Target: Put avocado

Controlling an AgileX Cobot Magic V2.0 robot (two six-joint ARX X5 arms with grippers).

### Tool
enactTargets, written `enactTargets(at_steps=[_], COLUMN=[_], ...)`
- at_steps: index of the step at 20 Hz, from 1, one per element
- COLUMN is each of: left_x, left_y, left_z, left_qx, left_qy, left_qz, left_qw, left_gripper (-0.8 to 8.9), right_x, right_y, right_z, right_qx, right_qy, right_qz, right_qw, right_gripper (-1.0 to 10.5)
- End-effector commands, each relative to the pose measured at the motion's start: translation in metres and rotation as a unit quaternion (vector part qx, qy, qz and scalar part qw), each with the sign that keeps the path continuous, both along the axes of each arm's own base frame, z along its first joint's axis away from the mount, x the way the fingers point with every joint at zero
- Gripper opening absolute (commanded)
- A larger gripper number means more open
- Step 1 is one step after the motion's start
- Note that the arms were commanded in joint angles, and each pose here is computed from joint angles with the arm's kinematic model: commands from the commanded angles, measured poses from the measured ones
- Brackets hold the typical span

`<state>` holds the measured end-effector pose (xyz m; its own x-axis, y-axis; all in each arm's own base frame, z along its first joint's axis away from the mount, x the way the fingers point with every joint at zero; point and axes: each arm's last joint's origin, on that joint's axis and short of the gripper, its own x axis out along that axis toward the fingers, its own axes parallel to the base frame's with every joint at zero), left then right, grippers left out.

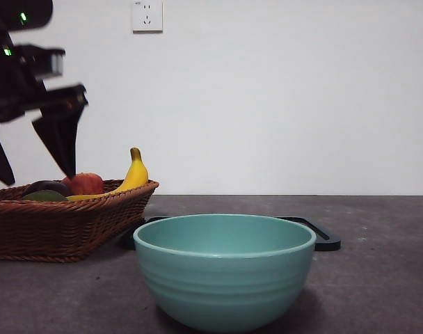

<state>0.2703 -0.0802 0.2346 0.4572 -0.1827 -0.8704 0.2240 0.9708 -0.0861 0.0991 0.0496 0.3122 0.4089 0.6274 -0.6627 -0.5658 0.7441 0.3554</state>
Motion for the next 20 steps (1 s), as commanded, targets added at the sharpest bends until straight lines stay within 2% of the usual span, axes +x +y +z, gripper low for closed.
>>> enactTargets(at_steps=[1, 9, 12, 13, 17, 20], left_x=[0.011, 0.025, 0.024, 0.024, 0.023, 0.015], left_y=[-0.005, -0.009, -0.009, -0.008, -0.008, -0.007], left_z=[-0.008, -0.036, -0.036, -0.036, -0.034, -0.015], left_qx=[0.009, 0.023, 0.023, 0.024, 0.023, 0.012], left_qy=[0.002, 0.036, 0.039, 0.04, 0.039, 0.01], left_qz=[-0.01, -0.009, -0.009, -0.009, -0.009, -0.009], left_qw=[1.0, 0.999, 0.999, 0.999, 0.999, 1.0], left_gripper=[4.58, 4.23, 2.37, 2.07, 2.04, 2.04], right_x=[0.001, 0.001, 0.001, 0.001, 0.001, 0.001], right_y=[0.001, 0.001, 0.001, 0.001, 0.001, 0.001], right_z=[0.004, 0.004, 0.004, 0.004, 0.004, 0.004], right_qx=[0.003, 0.003, 0.003, 0.003, 0.003, 0.003], right_qy=[-0.01, -0.01, -0.01, -0.01, -0.01, -0.01], right_qz=[0.004, 0.004, 0.004, 0.004, 0.004, 0.004], right_qw=[1.0, 1.0, 1.0, 1.0, 1.0, 1.0], right_gripper=[4.0, 4.0, 4.0, 4.0, 4.0, 4.0])
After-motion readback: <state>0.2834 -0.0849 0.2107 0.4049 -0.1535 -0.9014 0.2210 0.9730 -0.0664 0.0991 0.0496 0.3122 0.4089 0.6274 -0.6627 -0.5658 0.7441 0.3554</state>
